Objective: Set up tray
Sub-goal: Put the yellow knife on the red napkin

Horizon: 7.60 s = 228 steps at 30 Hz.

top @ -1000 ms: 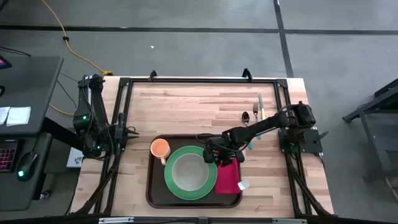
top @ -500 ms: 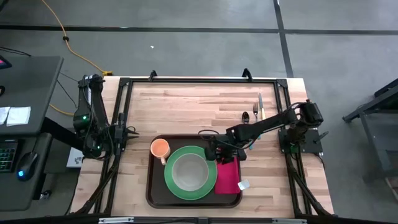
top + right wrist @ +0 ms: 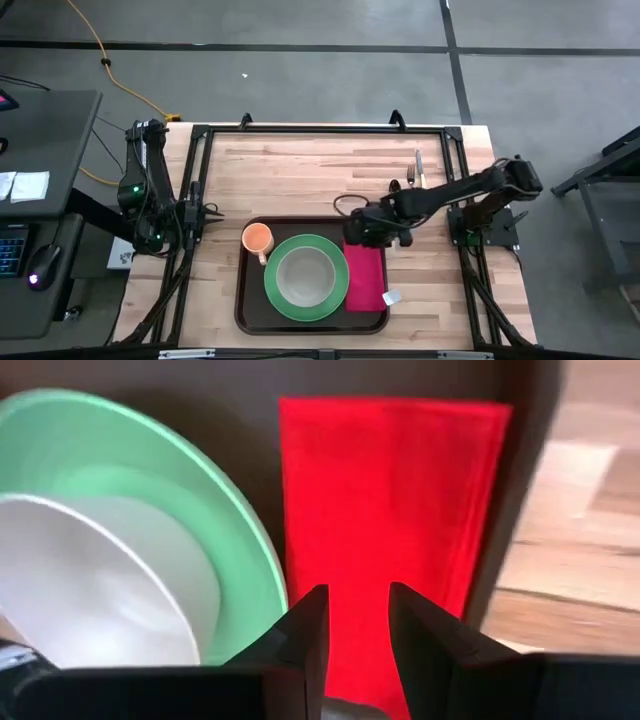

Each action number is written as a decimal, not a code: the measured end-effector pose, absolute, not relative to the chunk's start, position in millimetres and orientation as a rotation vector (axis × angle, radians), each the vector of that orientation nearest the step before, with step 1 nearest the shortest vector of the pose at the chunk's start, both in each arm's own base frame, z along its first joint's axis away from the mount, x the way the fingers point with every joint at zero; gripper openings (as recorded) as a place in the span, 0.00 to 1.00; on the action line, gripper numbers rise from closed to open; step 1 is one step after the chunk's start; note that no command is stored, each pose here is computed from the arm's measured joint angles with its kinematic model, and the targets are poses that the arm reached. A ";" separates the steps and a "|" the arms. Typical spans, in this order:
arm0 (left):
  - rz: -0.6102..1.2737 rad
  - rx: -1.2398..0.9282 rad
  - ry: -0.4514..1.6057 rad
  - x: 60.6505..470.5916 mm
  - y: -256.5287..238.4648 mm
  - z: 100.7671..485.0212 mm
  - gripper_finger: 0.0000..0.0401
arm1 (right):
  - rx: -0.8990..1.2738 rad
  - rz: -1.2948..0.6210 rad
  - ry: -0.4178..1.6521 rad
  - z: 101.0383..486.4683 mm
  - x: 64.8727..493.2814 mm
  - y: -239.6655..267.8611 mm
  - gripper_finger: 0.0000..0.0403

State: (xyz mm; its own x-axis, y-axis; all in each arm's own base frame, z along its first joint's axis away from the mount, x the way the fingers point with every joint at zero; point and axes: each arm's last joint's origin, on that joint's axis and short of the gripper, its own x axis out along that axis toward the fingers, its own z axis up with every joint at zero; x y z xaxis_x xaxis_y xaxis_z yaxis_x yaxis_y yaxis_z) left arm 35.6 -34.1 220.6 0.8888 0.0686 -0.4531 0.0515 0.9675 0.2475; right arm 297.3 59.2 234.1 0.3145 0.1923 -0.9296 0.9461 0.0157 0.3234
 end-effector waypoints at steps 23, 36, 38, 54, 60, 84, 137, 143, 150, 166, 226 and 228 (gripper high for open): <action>0.008 0.253 0.476 35.7 -34.4 220.7 0.20 | 1.233 -1.164 1.131 268.4 230.9 39.6 0.21; 0.009 0.258 0.478 35.6 -34.1 220.6 0.20 | 1.017 -1.289 1.098 268.7 224.4 -2.7 0.21; 0.011 0.253 0.478 35.6 -34.1 220.6 0.20 | 1.005 -1.301 1.093 268.8 224.1 -9.7 0.21; 0.011 0.244 0.477 35.7 -34.3 220.6 0.20 | 0.929 -1.341 1.124 269.2 215.7 -61.8 0.21; 0.012 0.244 0.477 35.7 -34.2 220.6 0.20 | 0.923 -1.362 1.170 269.1 206.2 -84.1 0.21; 0.013 0.249 0.479 35.6 -33.9 220.4 0.20 | 1.043 -1.373 1.266 268.8 167.9 -142.1 0.21; 0.025 0.193 0.477 35.6 -34.1 220.6 0.20 | 1.140 -1.312 1.182 163.9 145.5 -146.0 0.46; 0.026 0.185 0.477 35.6 -34.1 220.6 0.20 | 1.111 -1.334 1.182 164.1 145.0 -146.6 0.46; 0.026 0.175 0.486 35.4 -33.9 220.2 0.20 | 1.090 -1.329 1.180 164.3 145.5 -147.5 0.46; 0.026 0.177 0.488 35.4 -33.7 220.1 0.20 | 1.110 -1.378 1.090 164.6 137.1 -163.5 0.46; 0.021 0.159 0.520 34.7 -33.0 218.9 0.20 | 1.110 -1.395 1.226 135.8 141.1 -172.6 0.32; 0.021 0.159 0.520 34.7 -33.0 218.9 0.20 | 1.110 -1.394 1.226 135.6 141.1 -172.6 0.30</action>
